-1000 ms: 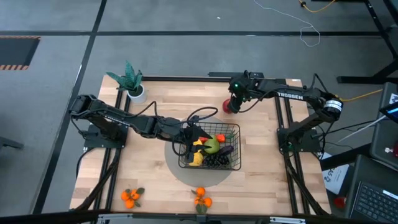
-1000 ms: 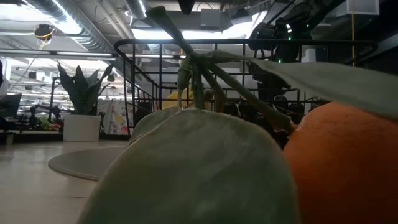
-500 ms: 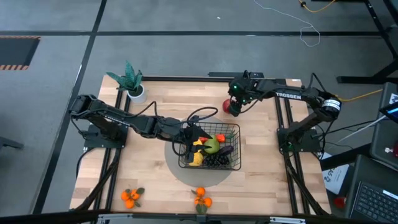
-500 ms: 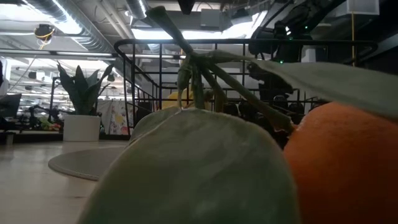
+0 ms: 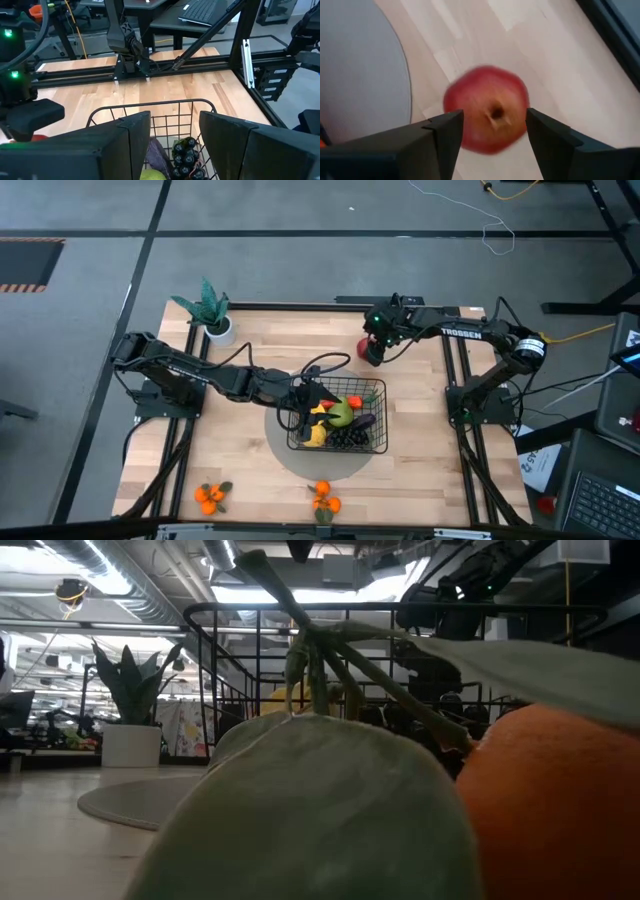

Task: Build produce basket
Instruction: Put the red pomegranate into the wire basket

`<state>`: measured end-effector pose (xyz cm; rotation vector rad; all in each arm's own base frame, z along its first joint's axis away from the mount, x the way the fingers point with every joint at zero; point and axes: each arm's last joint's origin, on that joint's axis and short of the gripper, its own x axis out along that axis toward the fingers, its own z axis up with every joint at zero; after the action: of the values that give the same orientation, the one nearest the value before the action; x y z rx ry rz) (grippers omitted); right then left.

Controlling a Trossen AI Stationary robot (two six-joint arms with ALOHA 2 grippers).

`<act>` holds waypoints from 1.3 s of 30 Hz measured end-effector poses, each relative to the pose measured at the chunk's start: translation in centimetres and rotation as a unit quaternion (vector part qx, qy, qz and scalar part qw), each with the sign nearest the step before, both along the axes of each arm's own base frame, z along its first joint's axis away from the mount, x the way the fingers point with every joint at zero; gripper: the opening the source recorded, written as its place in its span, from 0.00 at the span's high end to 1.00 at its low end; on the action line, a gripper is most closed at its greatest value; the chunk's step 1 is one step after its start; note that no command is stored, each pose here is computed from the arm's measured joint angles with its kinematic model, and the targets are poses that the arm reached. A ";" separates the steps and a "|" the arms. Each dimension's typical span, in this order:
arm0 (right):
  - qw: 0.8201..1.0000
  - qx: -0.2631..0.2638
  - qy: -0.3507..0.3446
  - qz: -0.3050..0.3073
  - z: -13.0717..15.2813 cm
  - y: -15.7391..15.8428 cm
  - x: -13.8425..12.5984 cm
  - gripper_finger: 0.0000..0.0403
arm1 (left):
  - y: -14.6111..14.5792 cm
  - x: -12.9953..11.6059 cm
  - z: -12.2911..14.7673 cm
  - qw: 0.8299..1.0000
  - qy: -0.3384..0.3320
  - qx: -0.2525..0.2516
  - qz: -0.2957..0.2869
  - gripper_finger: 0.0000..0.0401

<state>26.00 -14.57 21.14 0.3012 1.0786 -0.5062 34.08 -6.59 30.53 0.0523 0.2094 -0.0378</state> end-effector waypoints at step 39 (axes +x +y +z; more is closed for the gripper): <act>1.000 0.002 0.004 -0.003 -0.8 -0.3 0.5 0.53 | 0.0 0.0 0.0 1.000 0.000 -0.001 0.000 0.61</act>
<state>26.46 -14.82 20.39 0.3061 1.0866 -0.5112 34.08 -6.59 30.52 0.0506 0.2103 -0.0377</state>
